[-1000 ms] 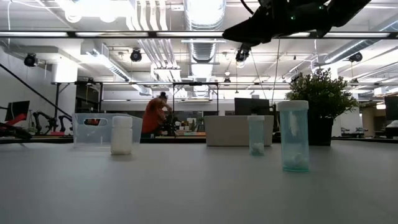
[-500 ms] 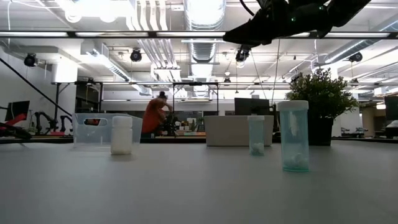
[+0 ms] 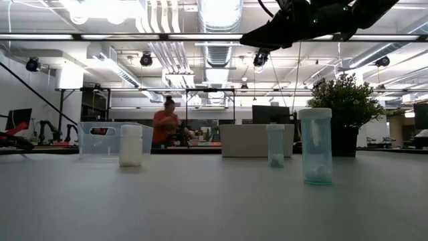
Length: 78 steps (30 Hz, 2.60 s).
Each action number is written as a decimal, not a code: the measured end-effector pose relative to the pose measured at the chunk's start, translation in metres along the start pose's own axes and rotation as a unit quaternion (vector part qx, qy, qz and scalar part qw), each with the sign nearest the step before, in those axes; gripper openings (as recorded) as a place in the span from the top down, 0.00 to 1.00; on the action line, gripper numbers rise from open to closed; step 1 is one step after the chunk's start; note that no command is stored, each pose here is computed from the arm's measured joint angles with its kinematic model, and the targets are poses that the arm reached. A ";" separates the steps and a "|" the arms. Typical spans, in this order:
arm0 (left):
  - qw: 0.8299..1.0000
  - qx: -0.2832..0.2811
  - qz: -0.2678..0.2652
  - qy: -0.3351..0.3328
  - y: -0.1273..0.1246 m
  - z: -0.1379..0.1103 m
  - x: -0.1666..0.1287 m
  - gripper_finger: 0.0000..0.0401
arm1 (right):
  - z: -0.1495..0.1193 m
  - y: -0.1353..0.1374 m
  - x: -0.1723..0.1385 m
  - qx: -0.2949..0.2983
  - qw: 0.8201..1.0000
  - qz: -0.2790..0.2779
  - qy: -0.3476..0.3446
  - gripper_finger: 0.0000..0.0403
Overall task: Pick and place medicine bottles into bin by pill shape (circle, oval)
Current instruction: Put the bottom white tablet bottle into the transparent bin
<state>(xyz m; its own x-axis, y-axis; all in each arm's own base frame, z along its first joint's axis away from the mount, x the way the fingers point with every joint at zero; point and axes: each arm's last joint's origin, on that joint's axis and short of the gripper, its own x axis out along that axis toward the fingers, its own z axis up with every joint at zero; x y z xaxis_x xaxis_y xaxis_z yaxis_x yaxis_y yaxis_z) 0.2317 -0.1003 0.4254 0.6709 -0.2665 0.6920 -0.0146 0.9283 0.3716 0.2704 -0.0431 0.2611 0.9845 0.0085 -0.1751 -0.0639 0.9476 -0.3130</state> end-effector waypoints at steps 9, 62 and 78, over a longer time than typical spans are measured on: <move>1.000 0.006 0.020 0.010 0.002 0.001 -0.001 0.67 | -0.001 0.000 0.000 -0.001 1.000 0.001 0.003 0.59; 0.321 -0.178 0.244 0.898 0.202 -0.174 -0.228 0.70 | -0.002 0.000 0.000 -0.009 1.000 -0.010 0.015 0.59; 0.336 -0.210 0.289 0.871 0.210 -0.193 -0.236 0.70 | -0.004 0.001 0.000 -0.003 1.000 -0.008 0.018 0.59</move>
<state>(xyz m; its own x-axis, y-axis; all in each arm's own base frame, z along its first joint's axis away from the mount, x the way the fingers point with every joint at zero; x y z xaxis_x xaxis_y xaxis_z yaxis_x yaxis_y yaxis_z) 0.2133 0.2072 0.2206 0.0660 0.2066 -0.9762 -0.6562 0.7460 0.1135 0.2696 -0.0438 0.2573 0.9788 -0.0191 -0.2037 -0.0484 0.9457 -0.3213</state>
